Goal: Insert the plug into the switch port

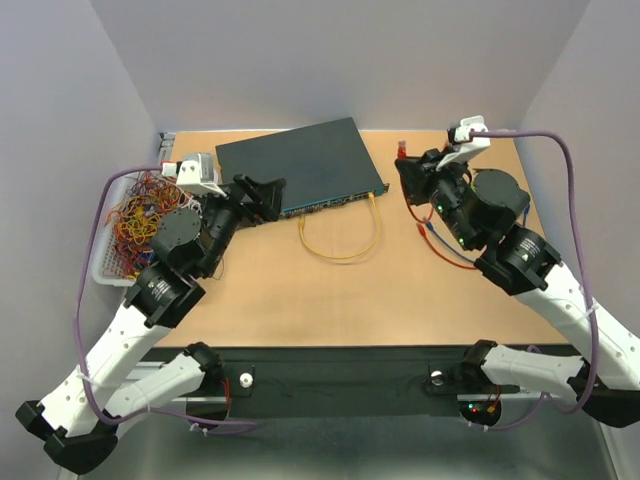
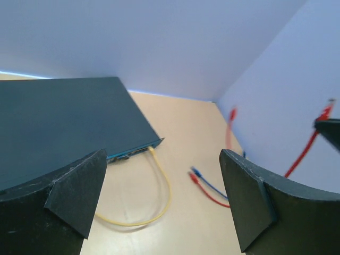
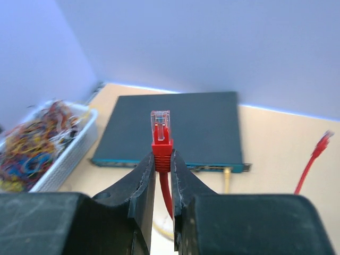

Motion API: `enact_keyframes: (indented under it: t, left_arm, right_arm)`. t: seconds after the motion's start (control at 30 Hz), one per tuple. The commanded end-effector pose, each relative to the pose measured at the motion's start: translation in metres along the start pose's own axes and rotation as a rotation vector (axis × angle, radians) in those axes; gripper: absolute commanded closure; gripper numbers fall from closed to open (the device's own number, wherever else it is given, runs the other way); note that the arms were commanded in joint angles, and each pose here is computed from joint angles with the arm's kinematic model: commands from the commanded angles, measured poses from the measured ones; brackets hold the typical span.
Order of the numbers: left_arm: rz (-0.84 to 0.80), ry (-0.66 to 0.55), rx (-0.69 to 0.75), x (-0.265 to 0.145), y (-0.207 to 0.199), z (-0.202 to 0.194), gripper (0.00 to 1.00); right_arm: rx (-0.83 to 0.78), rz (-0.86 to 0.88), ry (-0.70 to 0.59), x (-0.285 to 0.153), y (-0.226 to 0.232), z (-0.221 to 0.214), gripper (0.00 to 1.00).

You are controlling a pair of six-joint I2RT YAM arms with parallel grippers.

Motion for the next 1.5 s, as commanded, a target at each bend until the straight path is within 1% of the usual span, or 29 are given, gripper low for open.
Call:
enact_keyframes:
  t: [0.0, 0.07, 0.1, 0.13, 0.17, 0.2, 0.23, 0.3, 0.33, 0.43, 0.47, 0.57, 0.6, 0.67, 0.7, 0.8, 0.83, 0.9, 0.93, 1.0, 1.17, 1.27, 1.47]
  left_arm:
    - [0.121, 0.006, 0.158, -0.004, 0.025, 0.001, 0.01]
    - [0.164, 0.018, 0.196, -0.005, 0.034, -0.002, 0.01]
    - [0.198, 0.030, 0.233, -0.005, 0.043, -0.005, 0.01]
    - [0.214, 0.036, 0.250, -0.005, 0.047, -0.007, 0.01]
    - [0.228, 0.042, 0.264, -0.004, 0.051, -0.010, 0.01]
    - [0.237, 0.044, 0.282, -0.005, 0.054, -0.010, 0.01]
    - [0.240, 0.044, 0.293, -0.004, 0.057, -0.011, 0.01]
    - [0.250, 0.044, 0.318, -0.003, 0.062, -0.015, 0.01]
    - [0.270, 0.048, 0.331, -0.002, 0.069, -0.017, 0.01]
    - [0.332, 0.056, 0.369, 0.001, 0.086, -0.020, 0.01]
    - [0.333, 0.064, 0.378, 0.003, 0.090, -0.023, 0.01]
    - [0.342, 0.070, 0.386, 0.006, 0.102, -0.024, 0.01]
    - [0.313, 0.079, 0.389, 0.009, 0.103, -0.028, 0.01]
    - [0.327, 0.079, 0.387, 0.010, 0.113, -0.027, 0.01]
    - [0.315, 0.099, 0.384, 0.012, 0.116, -0.034, 0.01]
    - [0.289, 0.128, 0.373, 0.015, 0.118, -0.041, 0.02]
    - [0.286, 0.131, 0.373, 0.015, 0.119, -0.041, 0.02]
    - [0.291, 0.131, 0.372, 0.015, 0.120, -0.042, 0.01]
    - [0.294, 0.128, 0.373, 0.014, 0.120, -0.041, 0.02]
    - [0.286, 0.125, 0.371, 0.012, 0.119, -0.041, 0.02]
    - [0.287, 0.119, 0.372, 0.010, 0.120, -0.040, 0.02]
    - [0.283, 0.121, 0.371, 0.009, 0.119, -0.041, 0.02]
    - [0.279, 0.111, 0.372, 0.006, 0.118, -0.039, 0.02]
  right_arm:
    - [-0.132, -0.191, 0.074, 0.013, -0.031, -0.039, 0.99]
    - [-0.116, -0.177, 0.138, 0.022, -0.036, -0.068, 0.99]
    - [-0.069, -0.147, 0.210, 0.033, -0.046, -0.095, 0.99]
    - [-0.044, -0.136, 0.256, 0.040, -0.053, -0.112, 0.99]
    - [-0.012, -0.167, 0.285, 0.047, -0.075, -0.121, 1.00]
    - [0.011, -0.119, 0.337, 0.051, -0.076, -0.140, 1.00]
    - [0.019, -0.120, 0.383, 0.062, -0.081, -0.158, 1.00]
    - [0.023, -0.116, 0.426, 0.072, -0.089, -0.174, 1.00]
    - [0.032, -0.083, 0.448, 0.081, -0.086, -0.185, 0.99]
    - [0.048, -0.034, 0.462, 0.096, -0.082, -0.192, 1.00]
    - [0.053, -0.026, 0.496, 0.102, -0.084, -0.205, 0.99]
    - [0.052, -0.003, 0.524, 0.117, -0.084, -0.216, 1.00]
    - [0.064, 0.013, 0.565, 0.123, -0.084, -0.232, 0.99]
    - [0.075, 0.022, 0.593, 0.129, -0.085, -0.243, 1.00]
    - [0.081, 0.030, 0.624, 0.135, -0.085, -0.257, 1.00]
    - [0.089, 0.032, 0.651, 0.146, -0.087, -0.270, 1.00]
    - [0.095, 0.019, 0.680, 0.149, -0.091, -0.284, 1.00]
    - [0.102, 0.018, 0.681, 0.157, -0.093, -0.286, 1.00]
    - [0.108, 0.013, 0.705, 0.160, -0.095, -0.298, 1.00]
    - [0.114, 0.019, 0.716, 0.165, -0.095, -0.304, 0.99]
    - [0.117, 0.014, 0.721, 0.182, -0.097, -0.313, 1.00]
    - [0.113, -0.008, 0.710, 0.190, -0.100, -0.312, 1.00]
    - [0.104, -0.081, 0.741, 0.197, -0.111, -0.326, 1.00]
Point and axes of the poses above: each gripper's point midway between its finger pads, its own x axis out along the fingers, its own y axis along the line the jaws close on, z = x × y, the point moved 3 cm from there along -x, back along the fingers, and after that the axes turned 1 degree about -x, right-handed, at the moved point
